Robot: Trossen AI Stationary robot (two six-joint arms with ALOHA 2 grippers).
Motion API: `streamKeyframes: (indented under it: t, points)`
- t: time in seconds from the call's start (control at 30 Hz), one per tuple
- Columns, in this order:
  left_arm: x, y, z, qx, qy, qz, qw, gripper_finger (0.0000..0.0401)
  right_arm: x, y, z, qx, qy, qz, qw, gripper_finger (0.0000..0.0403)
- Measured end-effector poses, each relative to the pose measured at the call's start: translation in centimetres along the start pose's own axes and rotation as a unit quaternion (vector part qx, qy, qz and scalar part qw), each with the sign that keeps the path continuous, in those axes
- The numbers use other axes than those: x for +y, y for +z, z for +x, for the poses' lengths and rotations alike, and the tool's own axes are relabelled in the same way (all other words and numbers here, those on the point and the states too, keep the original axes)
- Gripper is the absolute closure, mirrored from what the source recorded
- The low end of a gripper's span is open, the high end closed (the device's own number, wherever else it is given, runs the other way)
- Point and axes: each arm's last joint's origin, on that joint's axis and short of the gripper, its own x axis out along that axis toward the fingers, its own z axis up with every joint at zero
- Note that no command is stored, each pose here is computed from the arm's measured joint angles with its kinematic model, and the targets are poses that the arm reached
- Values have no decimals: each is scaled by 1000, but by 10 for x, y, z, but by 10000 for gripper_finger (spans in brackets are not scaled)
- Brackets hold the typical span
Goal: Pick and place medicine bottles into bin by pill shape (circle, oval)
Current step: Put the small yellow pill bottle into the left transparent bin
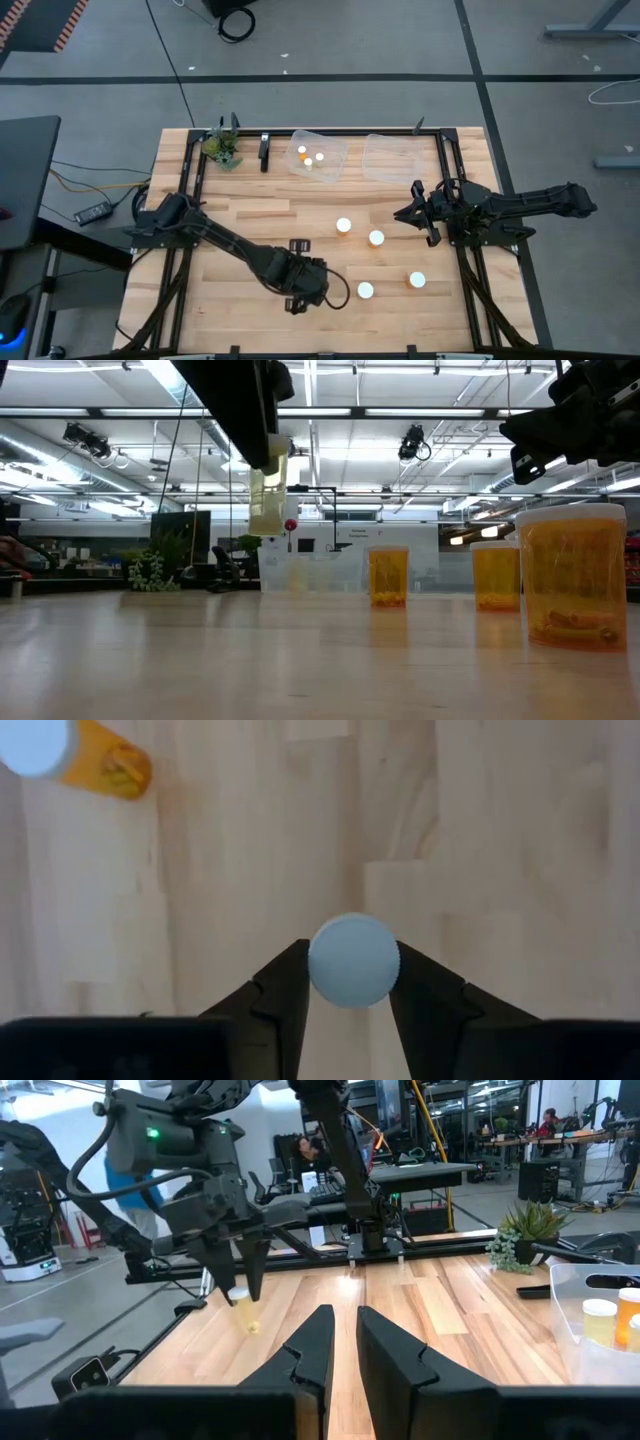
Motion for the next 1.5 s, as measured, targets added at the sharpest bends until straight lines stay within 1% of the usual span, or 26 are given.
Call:
streamKeyframes:
  t: [0.23,0.4,0.53,0.73,1.0,1.17,1.5]
  points:
    - [20,6,5,4,9,30,999,268,0,0,0,0,0,0,1000,349]
    - [39,11,10,10,17,58,998,270,0,0,0,0,0,0,1000,349]
    - [61,15,15,21,27,63,997,273,0,0,0,0,0,0,1000,349]
    - [95,19,22,34,41,80,995,266,0,0,0,0,0,0,1000,349]
    - [141,23,30,38,57,95,993,273,0,0,0,0,0,0,1000,349]
    - [167,24,34,40,66,101,992,265,0,0,0,0,0,0,1000,349]
    - [215,21,39,41,85,111,989,271,0,0,0,0,0,0,1000,349]
